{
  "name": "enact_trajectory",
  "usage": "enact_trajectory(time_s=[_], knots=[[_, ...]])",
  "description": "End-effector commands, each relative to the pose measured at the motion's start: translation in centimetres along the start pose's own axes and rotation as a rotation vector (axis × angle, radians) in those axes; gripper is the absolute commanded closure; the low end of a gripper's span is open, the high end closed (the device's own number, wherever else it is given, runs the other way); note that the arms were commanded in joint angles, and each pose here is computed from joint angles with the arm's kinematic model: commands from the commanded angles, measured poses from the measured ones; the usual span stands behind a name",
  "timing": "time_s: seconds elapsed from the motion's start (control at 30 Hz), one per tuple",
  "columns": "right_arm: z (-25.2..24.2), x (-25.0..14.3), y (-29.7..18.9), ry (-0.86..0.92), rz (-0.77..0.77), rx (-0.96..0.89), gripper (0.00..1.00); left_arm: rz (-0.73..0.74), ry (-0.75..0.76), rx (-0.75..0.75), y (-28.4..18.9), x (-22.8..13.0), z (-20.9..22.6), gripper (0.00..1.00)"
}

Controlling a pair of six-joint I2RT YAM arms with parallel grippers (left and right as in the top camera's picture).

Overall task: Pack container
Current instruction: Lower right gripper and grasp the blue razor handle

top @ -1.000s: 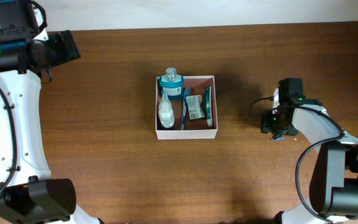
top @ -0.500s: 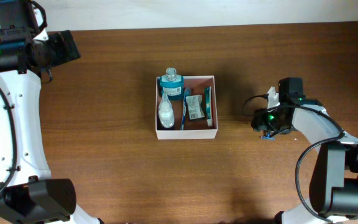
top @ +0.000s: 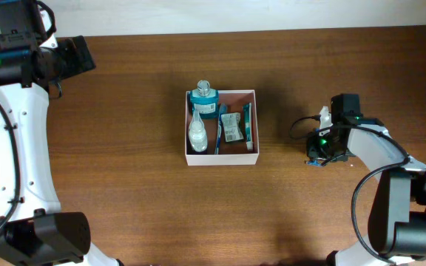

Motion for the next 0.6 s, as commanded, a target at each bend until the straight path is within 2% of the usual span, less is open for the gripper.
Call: enact_trajectory(time_s=[0.0,0.43,0.57], knots=[[-0.26,-0.36,0.23,-0.002,0.012,-0.013,0.81,-0.001,-0.007,-0.007,0.02,0.07,-0.06,0.00],[-1.04,0.14,0.21,0.043,-0.011,-0.067,0.83,-0.001,-0.007,-0.007,0.02,0.07,-0.06,0.00],[-1.05,0.27,0.25,0.043,-0.019,-0.067,0.88,0.000,-0.007,-0.007,0.02,0.07,-0.06,0.00]])
Point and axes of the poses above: each gripper's point midway between its finger pads, its own y axis out along the fingers, its own z axis along the line the jaws close on, x = y × z, the point moved 3 cm from there along -y, back along the fingers, and after that the axes turned 8 degrees about -y, right-handed, at the moved point
